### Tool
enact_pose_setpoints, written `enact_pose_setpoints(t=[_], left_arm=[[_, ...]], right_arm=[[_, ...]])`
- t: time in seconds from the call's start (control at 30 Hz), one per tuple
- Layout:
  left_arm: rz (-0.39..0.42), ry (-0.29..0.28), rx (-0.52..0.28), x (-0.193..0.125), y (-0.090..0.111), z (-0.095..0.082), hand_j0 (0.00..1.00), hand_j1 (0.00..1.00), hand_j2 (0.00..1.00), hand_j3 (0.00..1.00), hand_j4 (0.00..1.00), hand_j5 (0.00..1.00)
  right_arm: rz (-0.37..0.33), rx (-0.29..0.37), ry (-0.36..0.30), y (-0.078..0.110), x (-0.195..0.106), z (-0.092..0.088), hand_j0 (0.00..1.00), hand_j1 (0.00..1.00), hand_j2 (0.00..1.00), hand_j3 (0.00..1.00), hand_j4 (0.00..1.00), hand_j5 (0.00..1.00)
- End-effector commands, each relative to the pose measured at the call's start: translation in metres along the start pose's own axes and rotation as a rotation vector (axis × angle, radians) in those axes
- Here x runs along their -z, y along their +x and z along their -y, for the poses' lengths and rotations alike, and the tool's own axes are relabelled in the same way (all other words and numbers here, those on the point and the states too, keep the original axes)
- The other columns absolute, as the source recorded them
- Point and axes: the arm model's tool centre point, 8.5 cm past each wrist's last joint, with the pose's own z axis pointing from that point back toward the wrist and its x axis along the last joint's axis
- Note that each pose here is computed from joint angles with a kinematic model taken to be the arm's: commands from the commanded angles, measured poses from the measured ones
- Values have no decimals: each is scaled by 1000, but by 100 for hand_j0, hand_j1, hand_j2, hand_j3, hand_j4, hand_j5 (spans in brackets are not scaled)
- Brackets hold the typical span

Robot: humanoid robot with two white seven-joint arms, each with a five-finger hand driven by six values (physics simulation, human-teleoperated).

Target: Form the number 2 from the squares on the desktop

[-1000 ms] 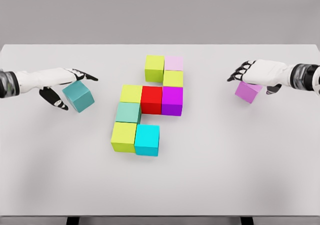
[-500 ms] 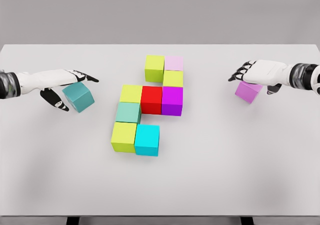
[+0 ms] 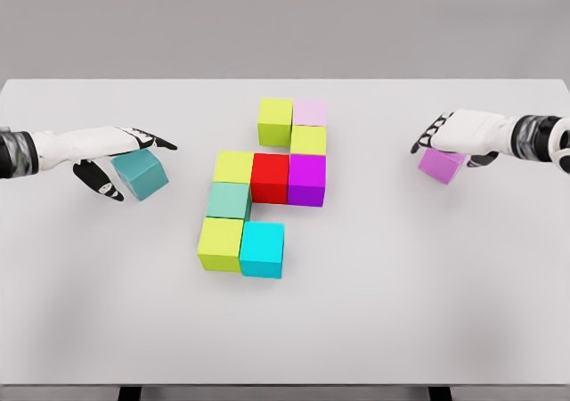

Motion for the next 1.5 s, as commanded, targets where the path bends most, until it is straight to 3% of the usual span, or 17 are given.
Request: enact_pose_setpoints(t=[0.0, 0.1, 0.23, 0.37, 0.7, 0.8, 0.87, 0.9, 1.0, 1.17, 1.27, 1.47], left_arm=[[-1, 4, -6, -1, 0, 0, 100, 100, 100, 100, 100, 100], [1, -4, -6, 1, 0, 2, 93, 93, 93, 93, 93, 93], [1, -5, -8, 0, 0, 3, 82, 82, 82, 82, 82, 82], [1, -6, -9, 0, 0, 4, 78, 78, 78, 78, 78, 78], [3, -9, -12, 0, 0, 6, 66, 66, 66, 66, 66, 66], [3, -12, -12, 0, 0, 7, 63, 63, 63, 63, 63, 63], [7, -16, -9, 1, 2, 8, 52, 52, 52, 52, 52, 52], [7, -17, -9, 2, 2, 8, 52, 52, 52, 52, 52, 52], [12, -16, -5, 2, 3, 8, 44, 44, 44, 44, 44, 44], [16, -4, 4, 1, 5, 2, 40, 40, 40, 40, 40, 40], [26, 5, 13, 3, 9, -3, 40, 40, 40, 40, 40, 40], [64, 32, 25, 10, 20, -13, 40, 40, 40, 40, 40, 40]], right_arm=[[1, -2, 5, 1, 1, -1, 75, 75, 75, 75, 75, 75], [2, 0, 3, 1, 1, -1, 58, 58, 58, 58, 58, 58], [1, 1, -3, -1, -1, 2, 58, 58, 58, 58, 58, 58], [3, 8, -17, -1, -2, 5, 58, 58, 58, 58, 58, 58], [69, 99, -137, -2, -11, 29, 59, 59, 59, 59, 59, 59], [99, 93, -172, 5, -13, 40, 59, 59, 59, 59, 59, 59], [122, 76, -198, 12, -17, 49, 59, 59, 59, 59, 59, 59], [127, 72, -203, 14, -18, 50, 59, 59, 59, 59, 59, 59], [233, 24, -180, 49, -10, 50, 60, 60, 60, 60, 60, 60], [309, -103, -169, 88, -32, 50, 60, 60, 60, 60, 60, 60], [364, -129, -186, 104, -47, 54, 61, 61, 61, 61, 61, 61], [465, -149, -160, 138, -36, 47, 62, 62, 62, 62, 62, 62]])
